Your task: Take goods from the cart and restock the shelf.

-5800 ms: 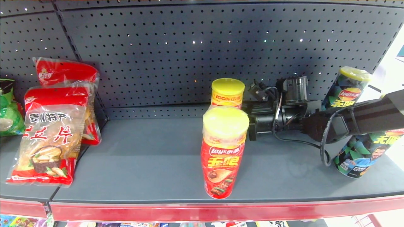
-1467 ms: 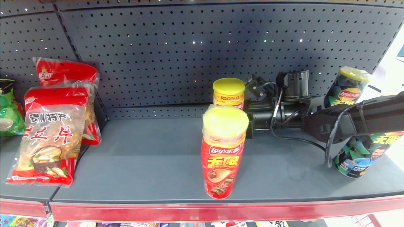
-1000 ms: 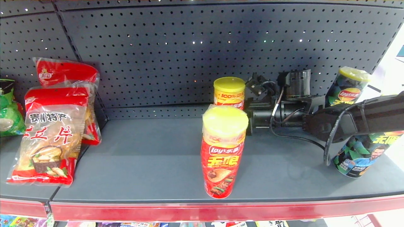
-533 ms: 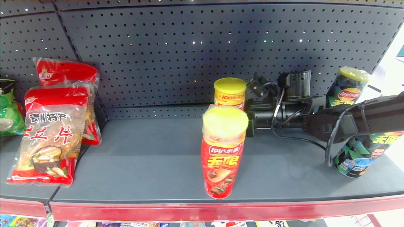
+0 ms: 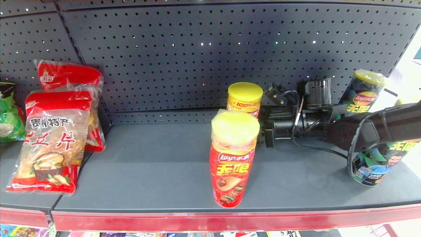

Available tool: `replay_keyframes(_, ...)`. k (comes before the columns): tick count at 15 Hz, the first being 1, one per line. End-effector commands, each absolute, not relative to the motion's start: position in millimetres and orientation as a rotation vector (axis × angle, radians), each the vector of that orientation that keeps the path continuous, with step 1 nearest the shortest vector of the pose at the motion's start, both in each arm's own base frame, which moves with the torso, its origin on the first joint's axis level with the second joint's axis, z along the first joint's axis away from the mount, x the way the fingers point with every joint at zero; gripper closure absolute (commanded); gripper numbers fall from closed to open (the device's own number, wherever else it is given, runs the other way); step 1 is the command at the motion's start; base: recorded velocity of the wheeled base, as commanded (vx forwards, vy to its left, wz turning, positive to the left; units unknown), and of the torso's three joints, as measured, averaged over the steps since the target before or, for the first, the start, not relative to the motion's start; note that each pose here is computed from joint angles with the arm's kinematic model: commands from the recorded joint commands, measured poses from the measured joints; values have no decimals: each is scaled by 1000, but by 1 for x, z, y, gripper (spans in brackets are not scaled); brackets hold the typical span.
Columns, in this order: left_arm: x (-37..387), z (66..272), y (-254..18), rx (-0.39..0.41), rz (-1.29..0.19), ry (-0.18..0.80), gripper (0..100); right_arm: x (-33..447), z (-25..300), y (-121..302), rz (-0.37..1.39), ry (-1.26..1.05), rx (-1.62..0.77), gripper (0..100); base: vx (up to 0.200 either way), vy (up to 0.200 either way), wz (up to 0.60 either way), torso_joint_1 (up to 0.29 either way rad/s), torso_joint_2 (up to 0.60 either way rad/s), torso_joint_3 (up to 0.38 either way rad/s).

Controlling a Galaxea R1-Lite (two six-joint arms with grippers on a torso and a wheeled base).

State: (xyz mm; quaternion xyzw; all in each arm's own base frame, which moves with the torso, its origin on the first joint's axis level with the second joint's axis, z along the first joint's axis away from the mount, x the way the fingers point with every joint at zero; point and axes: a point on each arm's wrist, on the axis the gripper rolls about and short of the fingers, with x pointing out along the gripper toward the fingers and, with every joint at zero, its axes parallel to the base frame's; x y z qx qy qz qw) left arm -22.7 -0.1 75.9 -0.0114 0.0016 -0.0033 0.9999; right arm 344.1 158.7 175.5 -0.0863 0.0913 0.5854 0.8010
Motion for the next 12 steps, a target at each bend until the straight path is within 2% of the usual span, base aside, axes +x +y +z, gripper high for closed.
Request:
replay_keyframes(1, -23, 76, 0, -23, -6, 5, 0, 346, 178, 154, 1248, 190, -181, 0, 0, 0, 0, 0, 0, 0)
replay_keyframes(2, -23, 76, 0, -23, -6, 5, 0, 346, 178, 154, 1252, 188, -177, 100, 0, 0, 0, 0, 0, 0)
replay_keyframes(12, -23, 76, 0, -23, -6, 5, 0, 348, 182, 150, 1271, 169, -176, 100, 0, 0, 0, 0, 0, 0)
